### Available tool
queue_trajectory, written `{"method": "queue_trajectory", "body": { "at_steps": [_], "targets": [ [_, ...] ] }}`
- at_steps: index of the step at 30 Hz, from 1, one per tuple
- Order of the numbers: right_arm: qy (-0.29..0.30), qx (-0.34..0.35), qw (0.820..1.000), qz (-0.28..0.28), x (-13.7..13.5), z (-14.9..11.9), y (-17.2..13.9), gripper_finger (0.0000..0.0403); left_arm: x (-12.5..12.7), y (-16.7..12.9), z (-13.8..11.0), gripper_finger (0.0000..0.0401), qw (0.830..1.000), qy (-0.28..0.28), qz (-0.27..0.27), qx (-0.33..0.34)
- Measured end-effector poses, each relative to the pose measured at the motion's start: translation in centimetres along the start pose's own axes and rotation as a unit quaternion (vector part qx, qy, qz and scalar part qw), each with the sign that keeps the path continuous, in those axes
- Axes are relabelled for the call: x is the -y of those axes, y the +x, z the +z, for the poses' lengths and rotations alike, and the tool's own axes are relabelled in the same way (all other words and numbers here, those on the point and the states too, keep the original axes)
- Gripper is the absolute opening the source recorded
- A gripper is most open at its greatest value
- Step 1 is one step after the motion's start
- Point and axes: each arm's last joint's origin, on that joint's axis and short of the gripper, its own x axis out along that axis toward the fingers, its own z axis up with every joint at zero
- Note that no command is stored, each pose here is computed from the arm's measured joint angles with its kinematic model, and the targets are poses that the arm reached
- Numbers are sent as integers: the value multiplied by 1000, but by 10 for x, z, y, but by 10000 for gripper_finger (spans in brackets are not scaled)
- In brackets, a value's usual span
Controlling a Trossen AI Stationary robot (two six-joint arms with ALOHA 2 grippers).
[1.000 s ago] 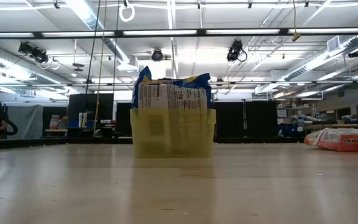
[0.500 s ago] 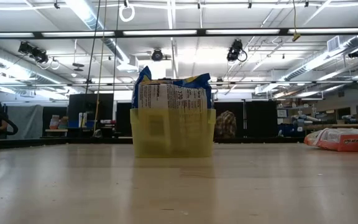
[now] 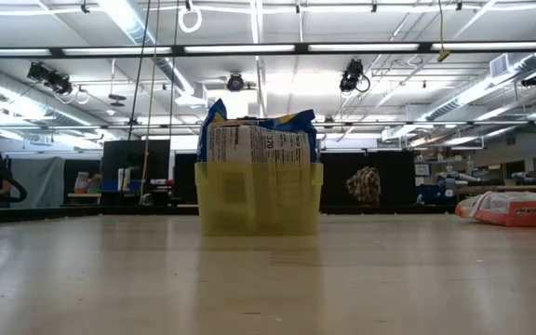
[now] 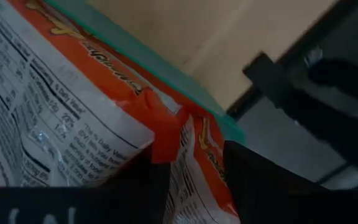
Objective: Sort Maruchan noodles
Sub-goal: Put the orange noodle pack into the green bin
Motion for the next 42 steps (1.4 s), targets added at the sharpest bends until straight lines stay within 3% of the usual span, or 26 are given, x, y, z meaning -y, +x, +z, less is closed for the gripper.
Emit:
{"method": "queue_trajectory", "body": {
  "at_steps": [6, 13, 21, 31, 37, 42],
  "targets": [
    [-2, -1, 1000, 0, 0, 0, 0, 171, 1, 13, 3, 152, 997, -64, 26, 41],
    [-5, -2, 1000, 3, -3, -2, -2, 171, 0, 9, 10, 135, 992, -113, 58, 23],
    [-5, -3, 1000, 6, -7, -4, -4, 171, -13, -21, -3, 98, 954, -238, 147, 110],
    [-8, -9, 1000, 2, -6, -5, -4, 171, -13, -19, 0, 70, 934, -296, 125, 158],
    [-10, -10, 1000, 0, -6, -6, -4, 171, -8, -12, 0, 46, 933, -310, 124, 132],
    [-5, -13, 1000, 0, -6, -7, -5, 171, -6, -13, 0, 28, 943, -299, 145, 30]
  ]
}}
